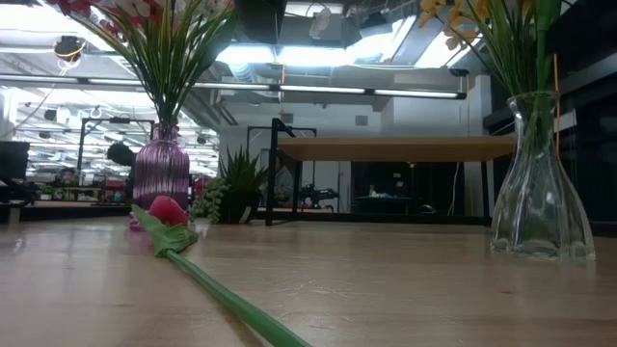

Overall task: Pick and place flowers into a vace then onto a shelf
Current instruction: Put the white flower into the transparent vase, then put the red flower into the violet vase

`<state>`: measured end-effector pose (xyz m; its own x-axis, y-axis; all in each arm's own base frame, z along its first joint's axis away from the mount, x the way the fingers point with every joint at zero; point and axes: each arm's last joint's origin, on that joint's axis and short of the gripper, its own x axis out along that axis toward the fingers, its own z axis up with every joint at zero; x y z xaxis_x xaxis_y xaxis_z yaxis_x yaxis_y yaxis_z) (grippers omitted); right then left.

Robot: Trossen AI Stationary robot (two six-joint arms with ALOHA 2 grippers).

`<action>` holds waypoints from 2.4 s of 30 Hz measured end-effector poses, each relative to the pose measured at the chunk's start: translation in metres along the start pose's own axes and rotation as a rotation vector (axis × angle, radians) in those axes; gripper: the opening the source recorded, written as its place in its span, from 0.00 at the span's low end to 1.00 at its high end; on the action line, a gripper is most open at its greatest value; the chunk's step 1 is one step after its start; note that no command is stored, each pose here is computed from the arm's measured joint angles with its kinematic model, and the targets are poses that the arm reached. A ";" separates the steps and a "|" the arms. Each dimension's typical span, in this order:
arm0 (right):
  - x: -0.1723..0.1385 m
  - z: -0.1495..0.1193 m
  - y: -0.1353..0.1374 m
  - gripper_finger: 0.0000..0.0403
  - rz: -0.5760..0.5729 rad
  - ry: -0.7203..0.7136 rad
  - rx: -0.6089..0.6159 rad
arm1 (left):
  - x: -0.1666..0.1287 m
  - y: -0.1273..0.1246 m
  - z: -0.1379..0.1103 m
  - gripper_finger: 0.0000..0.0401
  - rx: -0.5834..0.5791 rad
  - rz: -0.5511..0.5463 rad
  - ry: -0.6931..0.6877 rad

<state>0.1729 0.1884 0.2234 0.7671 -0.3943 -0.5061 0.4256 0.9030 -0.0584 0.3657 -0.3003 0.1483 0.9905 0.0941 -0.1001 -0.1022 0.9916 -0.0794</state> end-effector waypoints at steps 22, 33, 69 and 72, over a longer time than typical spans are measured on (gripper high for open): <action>0.006 -0.011 -0.003 0.10 -0.001 0.000 -0.002 | -0.003 -0.003 -0.001 0.01 0.002 -0.008 0.001; -0.009 0.004 -0.003 0.21 0.045 0.034 -0.018 | -0.010 -0.010 -0.002 0.00 -0.002 -0.040 0.005; -0.046 -0.035 -0.047 0.18 0.148 -0.023 -0.047 | -0.068 0.029 0.027 0.01 -0.541 0.359 0.435; -0.036 -0.051 -0.051 0.08 0.150 -0.021 -0.010 | -0.071 0.044 0.030 0.00 -0.599 0.452 0.528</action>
<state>0.0993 0.1652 0.2002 0.8314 -0.2586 -0.4918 0.3012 0.9535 0.0079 0.2936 -0.2604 0.1818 0.6891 0.2623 -0.6755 -0.6461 0.6446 -0.4088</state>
